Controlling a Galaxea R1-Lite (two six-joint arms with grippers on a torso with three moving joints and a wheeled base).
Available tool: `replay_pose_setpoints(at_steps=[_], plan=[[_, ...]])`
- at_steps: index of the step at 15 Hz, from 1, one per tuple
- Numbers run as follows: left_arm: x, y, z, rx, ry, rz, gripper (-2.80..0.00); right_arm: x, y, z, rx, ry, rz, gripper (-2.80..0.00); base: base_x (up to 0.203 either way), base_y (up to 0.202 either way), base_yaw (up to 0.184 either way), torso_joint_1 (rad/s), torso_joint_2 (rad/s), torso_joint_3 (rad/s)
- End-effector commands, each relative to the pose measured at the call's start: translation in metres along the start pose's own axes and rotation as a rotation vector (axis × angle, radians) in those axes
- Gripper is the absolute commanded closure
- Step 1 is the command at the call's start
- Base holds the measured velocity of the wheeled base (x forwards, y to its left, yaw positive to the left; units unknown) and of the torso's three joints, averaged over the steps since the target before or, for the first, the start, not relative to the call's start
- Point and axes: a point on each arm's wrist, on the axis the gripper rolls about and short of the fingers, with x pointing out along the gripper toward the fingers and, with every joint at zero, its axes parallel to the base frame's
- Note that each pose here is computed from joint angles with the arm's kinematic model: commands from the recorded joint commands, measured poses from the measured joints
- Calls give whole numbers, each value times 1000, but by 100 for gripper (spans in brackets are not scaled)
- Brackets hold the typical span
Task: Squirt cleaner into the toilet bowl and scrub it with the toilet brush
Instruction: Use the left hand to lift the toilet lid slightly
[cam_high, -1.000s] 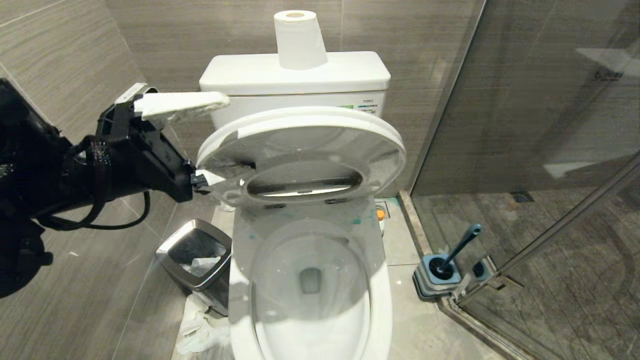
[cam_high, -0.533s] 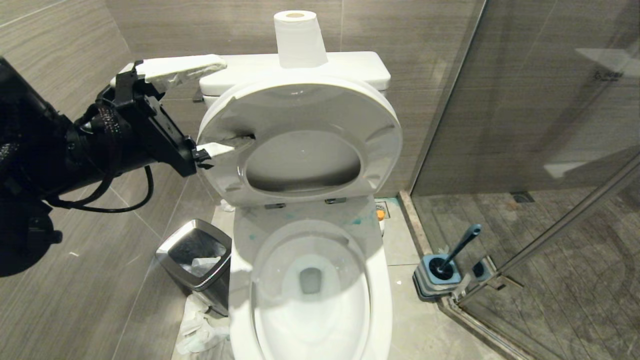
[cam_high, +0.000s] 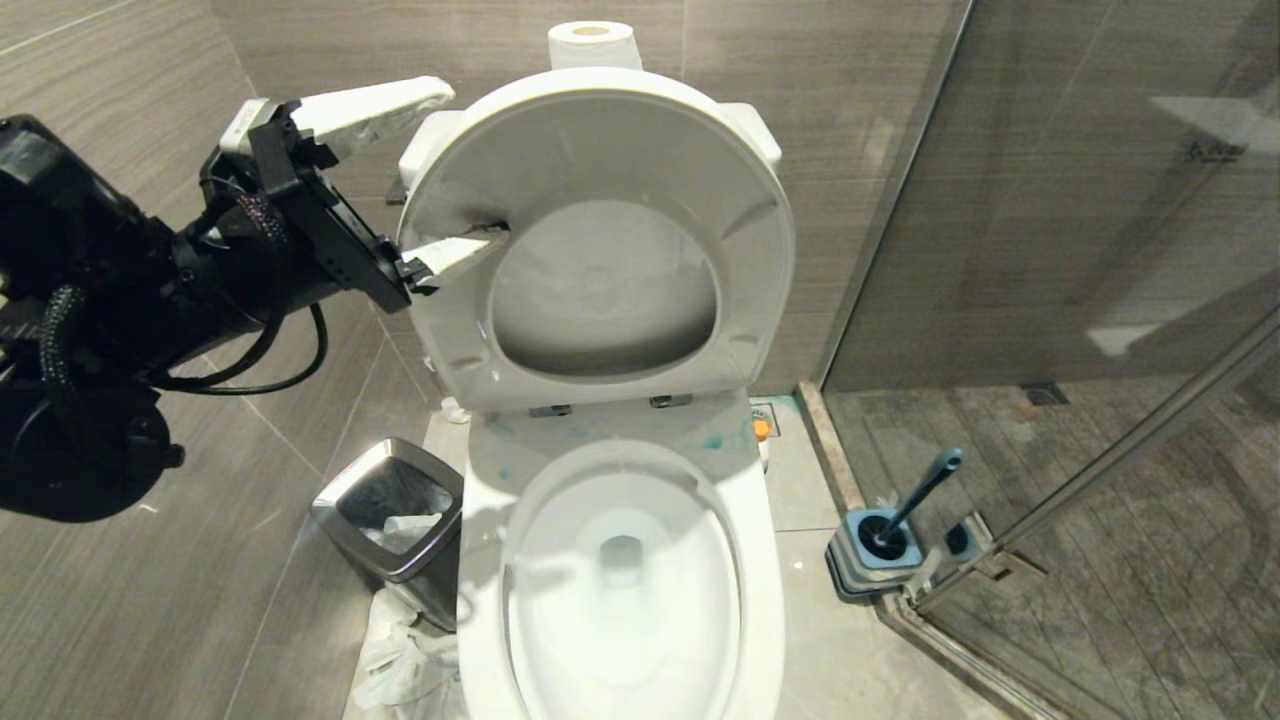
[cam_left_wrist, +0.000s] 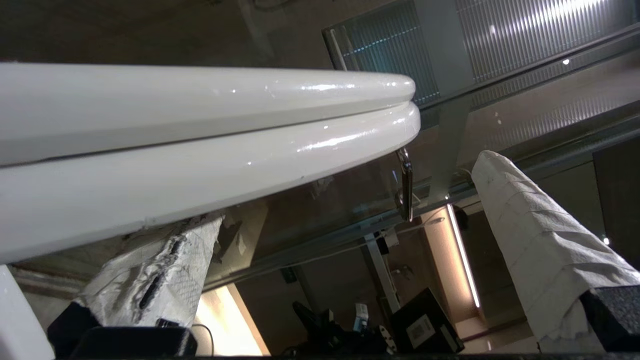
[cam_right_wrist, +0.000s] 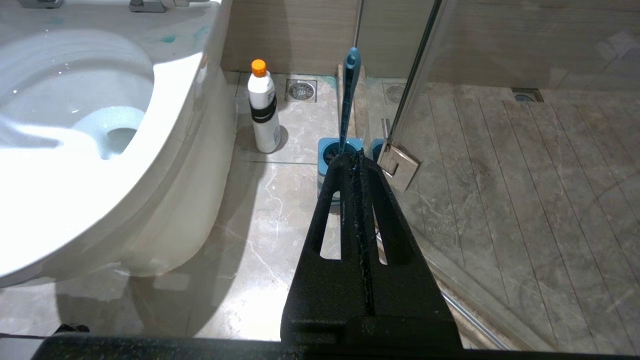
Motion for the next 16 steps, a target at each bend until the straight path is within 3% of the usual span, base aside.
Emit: replay_pose_setpoints(at_steps=[1,5,7,12,16], plan=[[6,14,6,39,-7,6,-280,0,0,0,-1,0,0,0,0,0,0,0,0,0],[14,27,16,203,-35,19,-280,0,0,0,-1,0,0,0,0,0,0,0,0,0],[21,29,25,257,-69,33,-280,0,0,0,-1,0,0,0,0,0,0,0,0,0],[40,47,50,425,-193,159,-280,0,0,0,-1,0,0,0,0,0,0,0,0,0],[49,62,68,518,-284,213,-280,0,0,0,-1,2,0,0,0,0,0,0,0,0]])
